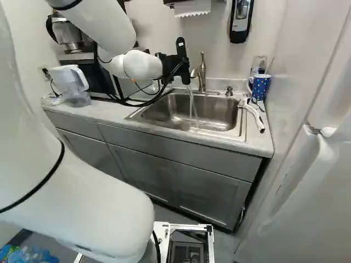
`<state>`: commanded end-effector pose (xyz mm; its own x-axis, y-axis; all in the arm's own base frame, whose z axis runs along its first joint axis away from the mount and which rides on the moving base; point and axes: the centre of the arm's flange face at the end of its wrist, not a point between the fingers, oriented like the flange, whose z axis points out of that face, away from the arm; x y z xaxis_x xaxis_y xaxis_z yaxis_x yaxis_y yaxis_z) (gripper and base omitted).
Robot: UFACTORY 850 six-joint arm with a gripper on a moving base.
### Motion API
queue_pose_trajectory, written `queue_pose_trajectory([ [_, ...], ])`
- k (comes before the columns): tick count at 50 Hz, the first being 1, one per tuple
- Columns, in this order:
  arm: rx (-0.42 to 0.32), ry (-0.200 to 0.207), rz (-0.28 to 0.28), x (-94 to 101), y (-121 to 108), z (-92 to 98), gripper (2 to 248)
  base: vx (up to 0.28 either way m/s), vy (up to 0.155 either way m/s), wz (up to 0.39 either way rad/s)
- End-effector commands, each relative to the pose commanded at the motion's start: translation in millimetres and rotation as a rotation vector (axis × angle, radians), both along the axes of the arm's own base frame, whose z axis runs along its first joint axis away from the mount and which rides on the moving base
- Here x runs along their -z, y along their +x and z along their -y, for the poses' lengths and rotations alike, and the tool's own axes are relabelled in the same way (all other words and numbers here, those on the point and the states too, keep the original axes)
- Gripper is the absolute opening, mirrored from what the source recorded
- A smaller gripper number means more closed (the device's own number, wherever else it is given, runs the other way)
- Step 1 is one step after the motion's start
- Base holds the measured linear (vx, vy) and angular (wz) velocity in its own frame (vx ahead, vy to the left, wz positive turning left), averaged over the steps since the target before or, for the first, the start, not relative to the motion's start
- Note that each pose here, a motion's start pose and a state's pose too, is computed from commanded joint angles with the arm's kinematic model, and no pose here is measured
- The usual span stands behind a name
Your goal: Rinse the cup and place it in the tray
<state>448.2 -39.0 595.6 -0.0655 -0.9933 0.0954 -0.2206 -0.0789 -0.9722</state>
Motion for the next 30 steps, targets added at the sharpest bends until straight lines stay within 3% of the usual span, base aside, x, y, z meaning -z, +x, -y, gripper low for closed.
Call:
queue_pose_trajectory([
  [30,0.065,0.296,0.026,0.0,0.0,0.0,125,0.000,0.000,0.000],
])
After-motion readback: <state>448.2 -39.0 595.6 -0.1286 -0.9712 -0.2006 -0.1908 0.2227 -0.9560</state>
